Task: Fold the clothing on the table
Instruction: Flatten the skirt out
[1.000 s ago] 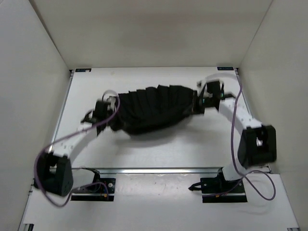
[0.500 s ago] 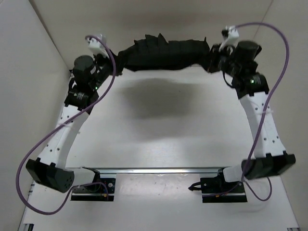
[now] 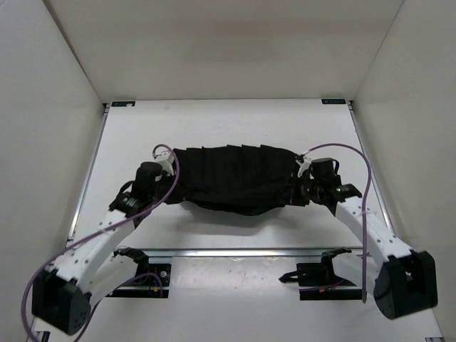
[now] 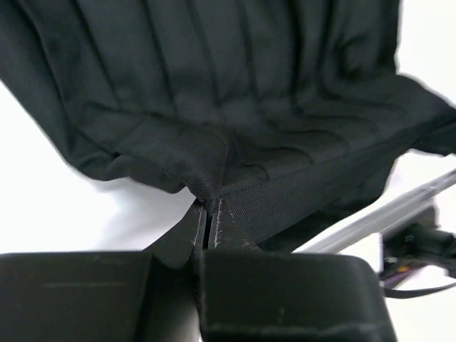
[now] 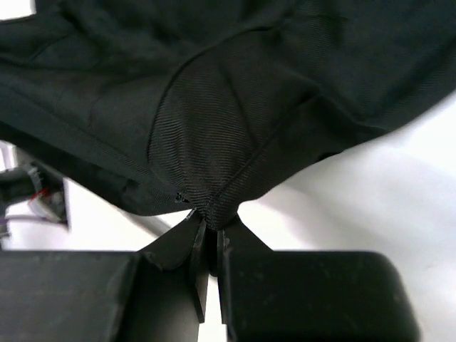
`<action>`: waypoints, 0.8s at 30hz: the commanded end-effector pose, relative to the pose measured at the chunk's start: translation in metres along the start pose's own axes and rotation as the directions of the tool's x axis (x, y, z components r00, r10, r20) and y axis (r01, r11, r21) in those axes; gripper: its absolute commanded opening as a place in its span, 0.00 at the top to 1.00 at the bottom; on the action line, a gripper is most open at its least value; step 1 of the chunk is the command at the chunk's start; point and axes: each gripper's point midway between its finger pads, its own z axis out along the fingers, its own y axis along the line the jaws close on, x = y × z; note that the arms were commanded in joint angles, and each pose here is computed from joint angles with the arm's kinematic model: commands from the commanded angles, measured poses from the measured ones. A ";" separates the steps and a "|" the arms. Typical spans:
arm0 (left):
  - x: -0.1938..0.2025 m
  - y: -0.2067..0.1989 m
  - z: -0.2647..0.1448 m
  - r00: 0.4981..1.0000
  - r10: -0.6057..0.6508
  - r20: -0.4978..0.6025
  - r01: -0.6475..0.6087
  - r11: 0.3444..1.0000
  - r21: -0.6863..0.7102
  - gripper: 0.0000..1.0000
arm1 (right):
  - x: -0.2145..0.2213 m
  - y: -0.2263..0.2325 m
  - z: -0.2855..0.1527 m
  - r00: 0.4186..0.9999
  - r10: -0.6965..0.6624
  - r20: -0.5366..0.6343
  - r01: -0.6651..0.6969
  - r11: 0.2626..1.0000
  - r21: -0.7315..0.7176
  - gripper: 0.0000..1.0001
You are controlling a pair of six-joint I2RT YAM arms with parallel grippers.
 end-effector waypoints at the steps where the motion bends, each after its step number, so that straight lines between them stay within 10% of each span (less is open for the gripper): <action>1: 0.000 -0.001 -0.032 0.993 -0.081 0.087 0.082 0.997 -0.002 1.00 | 0.008 0.026 -0.009 0.998 0.010 0.055 -0.006 0.997 -0.074 1.00; 7: 0.040 0.011 -0.057 0.988 -0.153 0.036 0.154 0.988 -0.024 1.00 | 0.032 0.043 -0.028 0.996 0.002 0.094 0.004 0.998 -0.059 1.00; 15: -0.039 0.005 -0.050 0.988 -0.024 0.152 0.034 0.997 -0.068 1.00 | -0.082 0.038 -0.067 0.928 -0.054 0.369 0.075 0.996 -0.042 1.00; 24: -0.115 0.013 0.006 0.992 -0.013 0.128 0.031 0.990 -0.139 1.00 | -0.166 0.048 -0.029 0.905 -0.151 0.397 0.177 0.984 -0.030 1.00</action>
